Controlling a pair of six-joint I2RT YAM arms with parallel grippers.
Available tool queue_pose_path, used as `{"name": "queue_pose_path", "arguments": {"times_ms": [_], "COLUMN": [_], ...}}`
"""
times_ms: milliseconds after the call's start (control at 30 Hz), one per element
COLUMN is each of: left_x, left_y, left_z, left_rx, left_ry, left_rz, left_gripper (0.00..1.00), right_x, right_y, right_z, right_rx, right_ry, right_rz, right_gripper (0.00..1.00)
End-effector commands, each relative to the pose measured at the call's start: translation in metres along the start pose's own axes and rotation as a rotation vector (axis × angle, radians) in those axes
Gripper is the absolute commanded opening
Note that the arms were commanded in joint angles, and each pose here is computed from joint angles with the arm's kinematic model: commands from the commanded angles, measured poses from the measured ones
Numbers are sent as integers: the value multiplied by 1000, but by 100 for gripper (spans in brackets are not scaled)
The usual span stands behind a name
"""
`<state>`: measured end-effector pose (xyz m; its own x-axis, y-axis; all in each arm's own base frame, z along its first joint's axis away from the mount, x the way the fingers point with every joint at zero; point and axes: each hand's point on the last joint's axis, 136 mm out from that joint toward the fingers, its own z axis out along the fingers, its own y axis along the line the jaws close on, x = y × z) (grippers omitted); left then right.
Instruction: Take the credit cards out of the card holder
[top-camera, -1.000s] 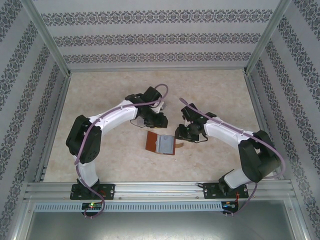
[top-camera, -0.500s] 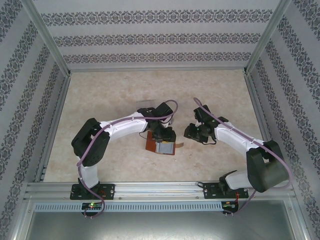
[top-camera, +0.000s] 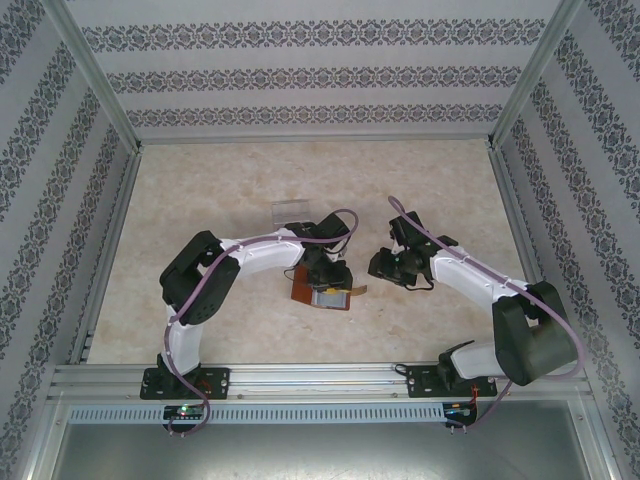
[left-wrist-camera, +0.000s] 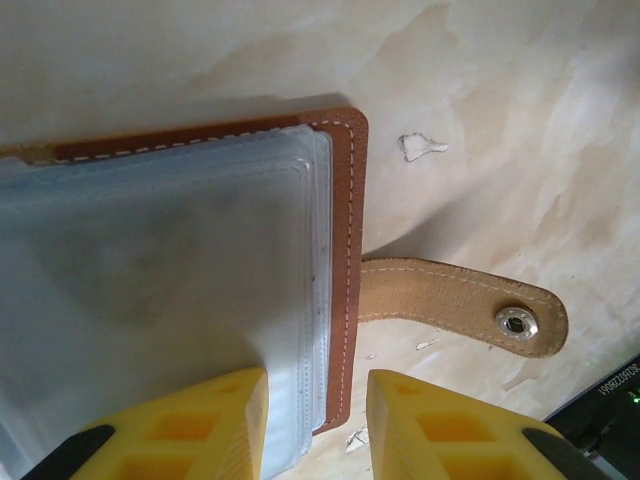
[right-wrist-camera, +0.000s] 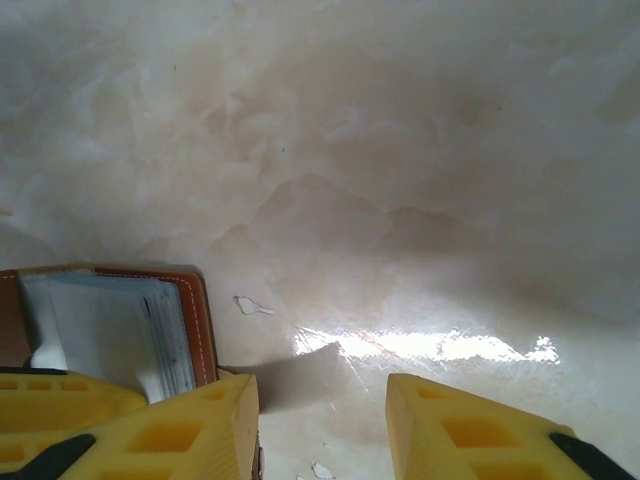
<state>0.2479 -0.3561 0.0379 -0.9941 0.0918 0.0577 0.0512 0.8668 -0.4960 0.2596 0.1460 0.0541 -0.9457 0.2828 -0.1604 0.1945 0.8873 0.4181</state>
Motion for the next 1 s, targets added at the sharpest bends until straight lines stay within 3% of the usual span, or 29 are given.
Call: {"name": "queue_pose_path", "arguments": {"times_ms": [0, 467, 967], "left_x": [2, 7, 5], "left_y": [1, 43, 61], "left_z": [7, -15, -39], "left_rx": [-17, -273, -467], "left_ry": [5, -13, -40], "left_rz": [-4, 22, 50], "left_gripper": [32, 36, 45], "right_x": [1, 3, 3], "right_y": [-4, 0, 2], "right_z": [4, 6, 4], "right_rx": [-4, -24, -28], "right_ry": [10, 22, 22], "right_rz": [-6, -3, -7], "right_gripper": [39, 40, 40]}}
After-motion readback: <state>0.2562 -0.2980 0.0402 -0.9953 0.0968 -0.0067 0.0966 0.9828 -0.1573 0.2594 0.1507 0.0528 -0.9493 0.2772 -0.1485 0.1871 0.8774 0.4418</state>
